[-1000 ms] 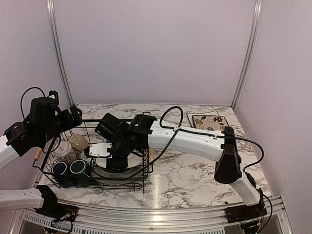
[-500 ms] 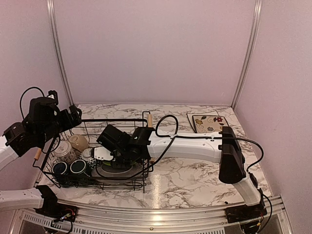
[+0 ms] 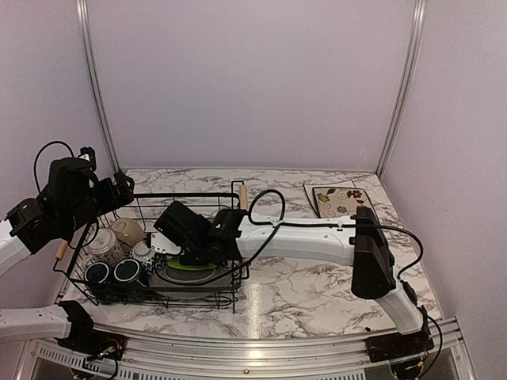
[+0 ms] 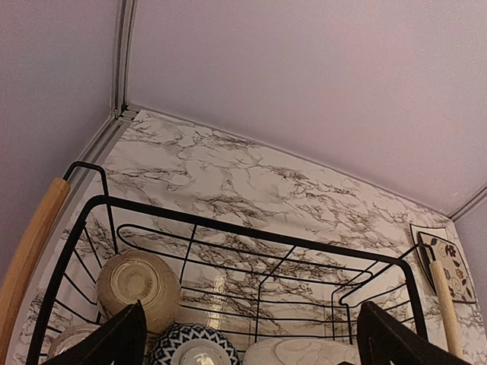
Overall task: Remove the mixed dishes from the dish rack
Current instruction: Grab the plate from the dish rack.
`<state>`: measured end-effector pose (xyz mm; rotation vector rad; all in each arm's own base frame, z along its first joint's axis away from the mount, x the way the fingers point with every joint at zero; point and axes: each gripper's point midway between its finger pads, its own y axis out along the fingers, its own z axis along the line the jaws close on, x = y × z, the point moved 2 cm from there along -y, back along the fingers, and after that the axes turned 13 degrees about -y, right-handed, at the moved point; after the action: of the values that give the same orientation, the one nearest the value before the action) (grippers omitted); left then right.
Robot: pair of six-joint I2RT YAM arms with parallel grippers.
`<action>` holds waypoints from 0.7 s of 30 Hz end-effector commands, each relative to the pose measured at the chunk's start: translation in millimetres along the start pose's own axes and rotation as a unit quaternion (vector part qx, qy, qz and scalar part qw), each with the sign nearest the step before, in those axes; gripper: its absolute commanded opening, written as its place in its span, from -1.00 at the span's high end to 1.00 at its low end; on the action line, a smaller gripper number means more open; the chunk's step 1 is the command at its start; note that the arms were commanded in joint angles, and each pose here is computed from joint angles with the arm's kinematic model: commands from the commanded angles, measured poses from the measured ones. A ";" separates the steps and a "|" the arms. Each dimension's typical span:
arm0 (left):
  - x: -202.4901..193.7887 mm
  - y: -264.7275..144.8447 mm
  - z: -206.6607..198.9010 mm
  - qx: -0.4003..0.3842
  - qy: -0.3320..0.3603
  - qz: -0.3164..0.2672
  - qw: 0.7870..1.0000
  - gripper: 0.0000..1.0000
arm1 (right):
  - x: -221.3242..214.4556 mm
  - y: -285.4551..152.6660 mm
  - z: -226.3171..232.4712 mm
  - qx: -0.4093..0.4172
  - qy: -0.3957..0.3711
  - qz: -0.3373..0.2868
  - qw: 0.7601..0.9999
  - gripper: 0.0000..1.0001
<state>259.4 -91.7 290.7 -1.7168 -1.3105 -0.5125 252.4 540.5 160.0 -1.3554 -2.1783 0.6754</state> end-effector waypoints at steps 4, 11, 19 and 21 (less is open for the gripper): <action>11.7 -11.0 -7.6 -0.025 -0.008 -0.013 1.000 -0.98 | -2.8 15.8 2.3 -0.010 -0.004 0.011 1.000 0.89; 12.2 -13.9 -6.8 -0.027 -0.012 -0.012 0.999 -0.98 | 9.3 0.0 -22.2 -0.038 0.012 -0.005 0.999 1.00; 10.7 -12.8 -5.3 -0.025 -0.012 -0.012 1.000 -0.98 | 15.9 -55.2 -72.6 -0.096 0.051 -0.042 0.993 1.00; 10.3 -11.8 -6.0 -0.026 -0.012 -0.011 1.000 -0.98 | 15.8 -76.7 -88.8 -0.111 0.067 -0.063 0.990 1.00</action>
<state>253.4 -90.1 299.3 -1.7485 -1.3307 -0.5296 245.1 544.0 162.1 -1.3439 -2.2050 0.6991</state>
